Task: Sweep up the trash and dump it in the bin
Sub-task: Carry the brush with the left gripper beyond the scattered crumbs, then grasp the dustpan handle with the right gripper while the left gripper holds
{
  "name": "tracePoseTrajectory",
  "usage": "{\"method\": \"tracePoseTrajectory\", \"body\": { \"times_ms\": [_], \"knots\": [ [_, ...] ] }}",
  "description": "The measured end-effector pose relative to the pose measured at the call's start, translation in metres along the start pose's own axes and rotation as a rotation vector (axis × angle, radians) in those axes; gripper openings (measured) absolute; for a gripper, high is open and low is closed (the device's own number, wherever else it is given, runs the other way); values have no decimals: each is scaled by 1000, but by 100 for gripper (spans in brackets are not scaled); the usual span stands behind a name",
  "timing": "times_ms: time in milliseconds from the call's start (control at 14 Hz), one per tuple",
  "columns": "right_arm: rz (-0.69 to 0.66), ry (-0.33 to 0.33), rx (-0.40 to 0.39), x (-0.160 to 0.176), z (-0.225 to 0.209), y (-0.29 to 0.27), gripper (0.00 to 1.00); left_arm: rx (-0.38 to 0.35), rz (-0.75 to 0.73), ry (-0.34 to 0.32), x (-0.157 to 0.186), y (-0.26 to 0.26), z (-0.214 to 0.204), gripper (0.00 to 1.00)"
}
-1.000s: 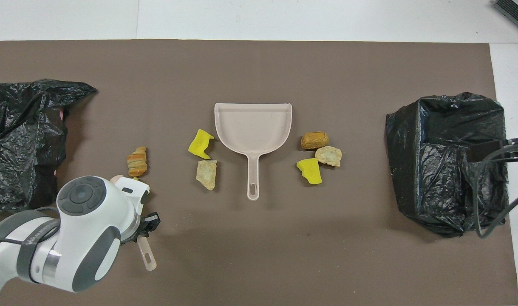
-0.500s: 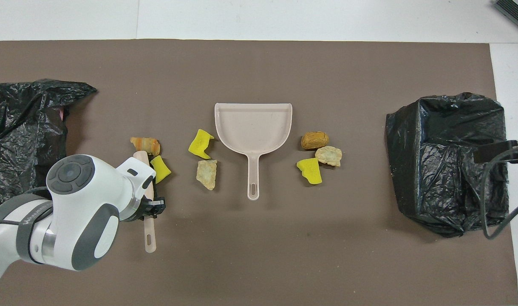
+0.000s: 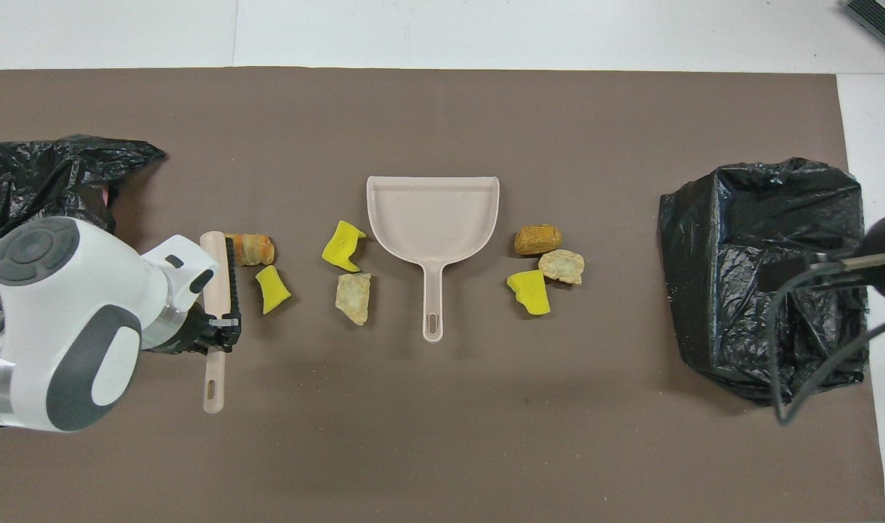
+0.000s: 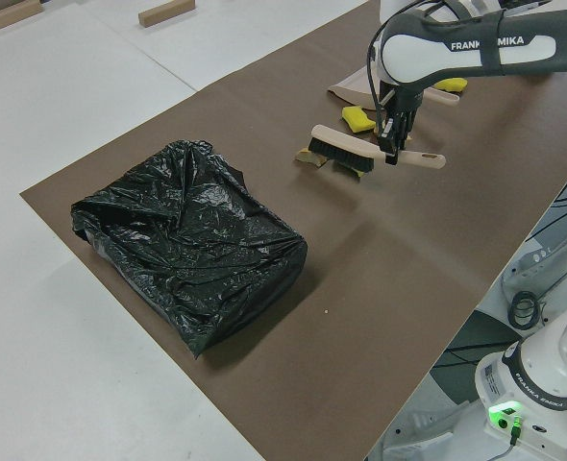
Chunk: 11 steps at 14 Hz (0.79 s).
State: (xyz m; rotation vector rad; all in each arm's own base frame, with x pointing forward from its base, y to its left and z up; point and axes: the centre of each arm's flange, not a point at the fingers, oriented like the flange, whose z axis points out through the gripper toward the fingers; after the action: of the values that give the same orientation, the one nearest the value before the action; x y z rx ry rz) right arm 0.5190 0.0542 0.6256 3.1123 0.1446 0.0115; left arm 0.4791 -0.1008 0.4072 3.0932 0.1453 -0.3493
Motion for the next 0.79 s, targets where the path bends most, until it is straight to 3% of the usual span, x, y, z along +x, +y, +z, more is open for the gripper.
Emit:
{"method": "tracePoseTrajectory", "body": {
  "times_ms": [357, 571, 786],
  "knots": [
    [4, 8, 1, 46, 104, -139, 100, -30, 52, 43, 32, -57, 11, 26],
    [73, 28, 13, 61, 156, -199, 100, -27, 66, 47, 43, -52, 28, 26],
    [132, 25, 61, 59, 182, -243, 100, -24, 83, 51, 47, -43, 37, 26]
  ]
}}
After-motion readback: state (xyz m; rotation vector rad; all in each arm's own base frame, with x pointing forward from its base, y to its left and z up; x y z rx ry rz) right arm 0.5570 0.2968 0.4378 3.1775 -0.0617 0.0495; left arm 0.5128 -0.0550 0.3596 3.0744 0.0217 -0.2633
